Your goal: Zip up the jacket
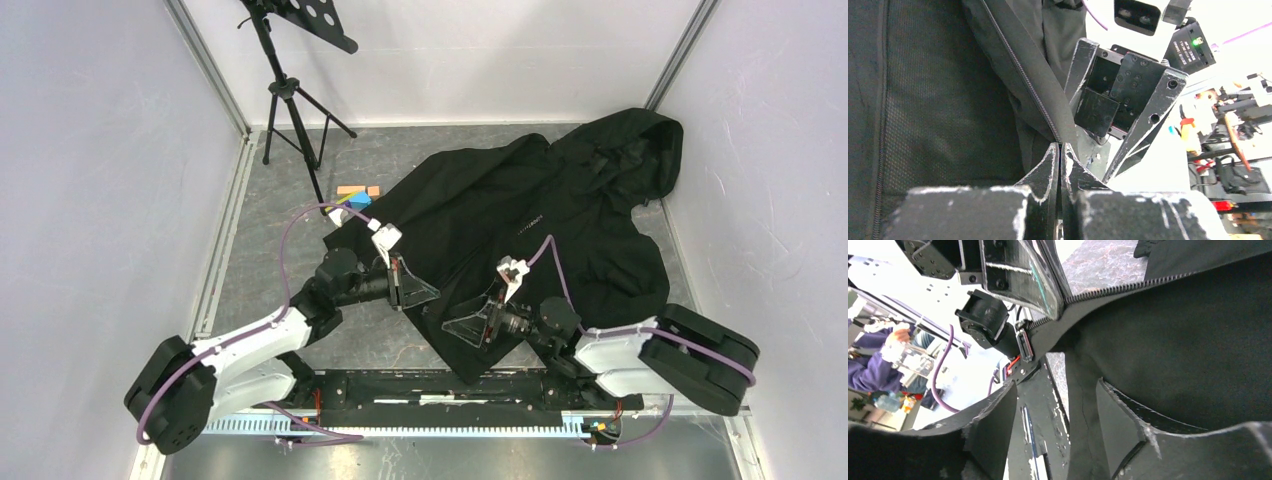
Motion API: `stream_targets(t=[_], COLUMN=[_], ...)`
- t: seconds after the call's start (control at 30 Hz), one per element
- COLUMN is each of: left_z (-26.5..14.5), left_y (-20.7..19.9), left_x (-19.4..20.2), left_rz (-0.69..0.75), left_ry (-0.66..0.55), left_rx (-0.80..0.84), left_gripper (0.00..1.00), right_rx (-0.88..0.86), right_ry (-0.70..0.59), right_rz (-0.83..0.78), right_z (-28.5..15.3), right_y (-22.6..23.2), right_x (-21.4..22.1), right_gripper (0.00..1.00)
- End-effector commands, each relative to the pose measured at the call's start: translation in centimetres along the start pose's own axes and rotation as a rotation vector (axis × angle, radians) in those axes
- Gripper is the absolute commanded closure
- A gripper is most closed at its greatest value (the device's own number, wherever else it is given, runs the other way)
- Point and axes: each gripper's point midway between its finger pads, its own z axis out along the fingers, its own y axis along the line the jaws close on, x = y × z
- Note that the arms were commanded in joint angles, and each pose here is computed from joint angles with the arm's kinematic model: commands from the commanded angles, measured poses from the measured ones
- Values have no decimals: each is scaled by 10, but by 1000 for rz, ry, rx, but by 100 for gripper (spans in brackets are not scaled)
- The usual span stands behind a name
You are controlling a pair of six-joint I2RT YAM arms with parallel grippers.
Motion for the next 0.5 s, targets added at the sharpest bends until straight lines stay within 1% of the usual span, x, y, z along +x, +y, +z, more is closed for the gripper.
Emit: stream_targets(t=[0.0, 0.07, 0.13, 0.2, 0.33, 0.47], left_z=[-6, -7, -6, -5, -2, 0], left_y=[-17, -15, -17, -23, -25, -27], left_x=[-22, -26, -28, -31, -32, -33], left_rz=[213, 223, 231, 227, 215, 206], left_ry=[-104, -121, -125, -133, -137, -130], left_rx=[54, 37, 47, 72, 91, 102], left_gripper=[98, 98, 98, 98, 98, 98], right_rx=[-2, -13, -33, -31, -3, 22], right_ry=[79, 60, 41, 32, 30, -21], right_rz=[-53, -69, -84, -100, -96, -63], right_z=[4, 8, 12, 15, 26, 31], right_y=[2, 8, 15, 15, 10, 7], right_x=[5, -6, -14, -19, -24, -34], right_gripper=[28, 20, 9, 3, 2, 5])
